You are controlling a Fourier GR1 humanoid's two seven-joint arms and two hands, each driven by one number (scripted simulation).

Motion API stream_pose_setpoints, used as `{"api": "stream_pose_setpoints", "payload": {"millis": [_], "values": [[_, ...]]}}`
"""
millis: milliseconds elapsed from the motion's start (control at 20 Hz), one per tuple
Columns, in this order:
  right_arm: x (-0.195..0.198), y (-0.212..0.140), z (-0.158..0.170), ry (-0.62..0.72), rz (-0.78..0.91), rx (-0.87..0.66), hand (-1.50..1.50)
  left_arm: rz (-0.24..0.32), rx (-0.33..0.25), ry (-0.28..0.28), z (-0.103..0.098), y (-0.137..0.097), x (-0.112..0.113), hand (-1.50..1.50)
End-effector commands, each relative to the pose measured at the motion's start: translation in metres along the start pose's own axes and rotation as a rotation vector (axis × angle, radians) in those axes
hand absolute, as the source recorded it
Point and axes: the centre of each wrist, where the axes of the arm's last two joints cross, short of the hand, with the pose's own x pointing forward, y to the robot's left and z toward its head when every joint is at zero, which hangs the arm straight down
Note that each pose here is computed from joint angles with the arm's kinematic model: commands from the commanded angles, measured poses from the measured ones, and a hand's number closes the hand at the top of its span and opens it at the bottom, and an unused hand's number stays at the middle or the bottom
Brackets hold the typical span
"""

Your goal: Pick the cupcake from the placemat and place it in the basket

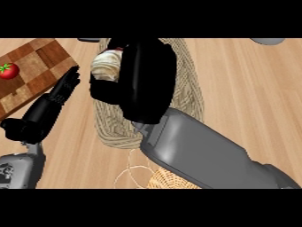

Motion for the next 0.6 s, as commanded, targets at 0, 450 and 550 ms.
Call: {"api": "stream_pose_setpoints", "payload": {"millis": [0, 450, 550], "values": [[0.005, 0.009, -0.017, 0.164, -0.032, -0.044, 1.5, 0.016, 0.013, 0.017, 0.001, -0.002, -0.016, 0.0], [-0.043, 0.029, -0.019, 0.157, -0.149, -0.201, 1.5, -0.012, 0.016, 0.002, 0.004, -0.01, -0.005, 0.0], [-0.052, 0.033, -0.014, 0.186, -0.139, -0.174, -1.5, -0.012, 0.01, -0.003, 0.003, -0.011, 0.01, 0.0]]}}
